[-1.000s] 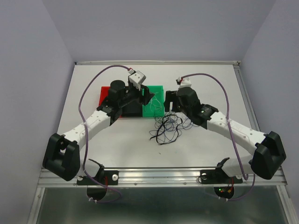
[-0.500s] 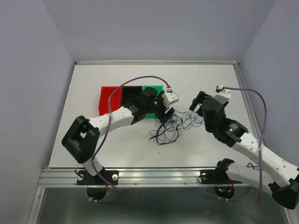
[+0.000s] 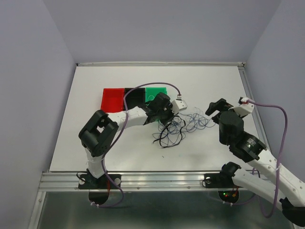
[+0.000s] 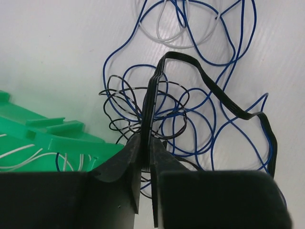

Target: Untangle the cables

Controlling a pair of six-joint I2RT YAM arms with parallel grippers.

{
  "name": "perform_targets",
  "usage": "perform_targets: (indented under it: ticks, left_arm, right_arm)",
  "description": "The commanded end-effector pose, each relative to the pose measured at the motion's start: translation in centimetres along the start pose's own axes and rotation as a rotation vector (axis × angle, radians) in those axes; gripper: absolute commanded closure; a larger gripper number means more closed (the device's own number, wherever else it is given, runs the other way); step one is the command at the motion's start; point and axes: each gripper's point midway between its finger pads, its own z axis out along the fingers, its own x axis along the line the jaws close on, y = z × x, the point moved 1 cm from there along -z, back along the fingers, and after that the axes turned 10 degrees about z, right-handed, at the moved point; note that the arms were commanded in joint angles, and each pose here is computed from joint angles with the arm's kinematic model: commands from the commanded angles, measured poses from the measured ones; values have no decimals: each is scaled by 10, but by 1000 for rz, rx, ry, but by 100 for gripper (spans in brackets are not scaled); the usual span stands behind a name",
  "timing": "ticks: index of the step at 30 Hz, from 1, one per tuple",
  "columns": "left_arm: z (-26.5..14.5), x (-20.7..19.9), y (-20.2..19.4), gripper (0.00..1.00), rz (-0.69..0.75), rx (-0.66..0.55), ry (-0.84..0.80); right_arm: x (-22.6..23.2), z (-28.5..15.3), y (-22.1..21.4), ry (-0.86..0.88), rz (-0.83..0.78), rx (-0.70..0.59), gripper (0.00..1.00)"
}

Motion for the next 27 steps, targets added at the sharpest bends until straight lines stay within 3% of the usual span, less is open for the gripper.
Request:
perform_targets:
  ticks: [1,5,13,21,27]
  left_arm:
    - [-20,9,39,89,26,-81,35]
    - [-44,10,56,100,30,-136,60]
    - [-117,3,103,100,27,-315,99]
    - [-185,-9,140,100,28,-478,123]
    - [-236,-11,168,100,32,-588,160]
  right_arm:
    - [3,9,-9,-25,-44,0,18]
    - [17,16,-23,30,-104,42,19]
    - [82,4,-56,449,-160,166,19]
    - [103,-15,-61,648,-162,184,18]
    - [135,-55,-84,966,-197,320,19]
